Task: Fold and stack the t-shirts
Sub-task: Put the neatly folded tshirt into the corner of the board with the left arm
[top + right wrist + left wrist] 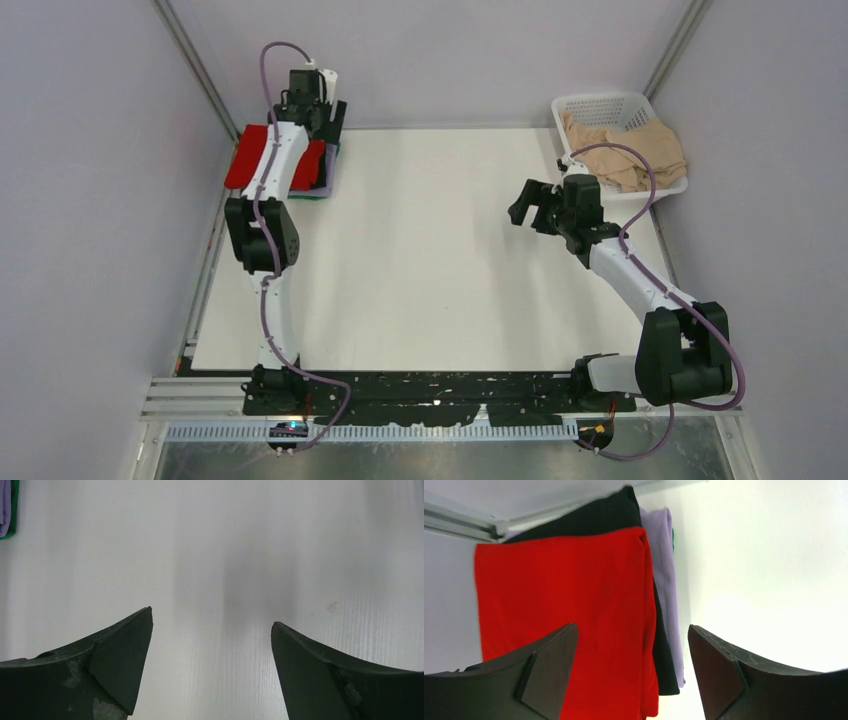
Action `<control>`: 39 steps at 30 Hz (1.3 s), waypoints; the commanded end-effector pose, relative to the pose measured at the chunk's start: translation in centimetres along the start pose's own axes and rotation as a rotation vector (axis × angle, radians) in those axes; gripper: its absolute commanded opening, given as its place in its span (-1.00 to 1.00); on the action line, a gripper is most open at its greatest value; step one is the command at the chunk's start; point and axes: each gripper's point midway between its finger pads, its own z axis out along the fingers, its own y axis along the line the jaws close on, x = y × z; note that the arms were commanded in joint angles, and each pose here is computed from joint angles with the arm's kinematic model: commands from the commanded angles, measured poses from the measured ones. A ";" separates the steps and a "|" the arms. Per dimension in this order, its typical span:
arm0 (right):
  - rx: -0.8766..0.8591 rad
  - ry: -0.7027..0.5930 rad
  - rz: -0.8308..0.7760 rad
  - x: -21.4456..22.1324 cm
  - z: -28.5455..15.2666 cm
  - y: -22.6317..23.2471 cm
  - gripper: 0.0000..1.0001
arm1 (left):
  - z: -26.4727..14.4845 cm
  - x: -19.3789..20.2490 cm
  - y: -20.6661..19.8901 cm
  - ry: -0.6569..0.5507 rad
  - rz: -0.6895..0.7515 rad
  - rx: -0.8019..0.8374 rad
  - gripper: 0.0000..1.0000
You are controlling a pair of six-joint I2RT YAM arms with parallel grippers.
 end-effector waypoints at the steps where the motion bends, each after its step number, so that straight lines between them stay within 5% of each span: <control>1: -0.012 -0.049 -0.019 -1.7 -0.2 0.4 0.91 | 0.9 1.6 0.5 0.050 0.030 0.030 0.67; 10: -0.007 -0.034 -0.018 -1.4 0.2 0.3 0.91 | 3.0 3.7 1.1 0.115 0.083 -0.082 0.42; 27: -0.001 -0.025 -0.020 -1.4 0.5 0.2 0.91 | 4.8 5.8 1.6 0.172 0.124 -0.130 0.33; 36: 0.001 -0.029 -0.021 -1.6 0.4 0.2 0.91 | 4.6 5.2 1.8 0.159 0.093 -0.147 -0.52; 39: 0.001 -0.022 -0.021 -1.4 0.6 0.2 0.91 | 4.1 4.1 1.9 0.133 0.067 -0.151 -0.67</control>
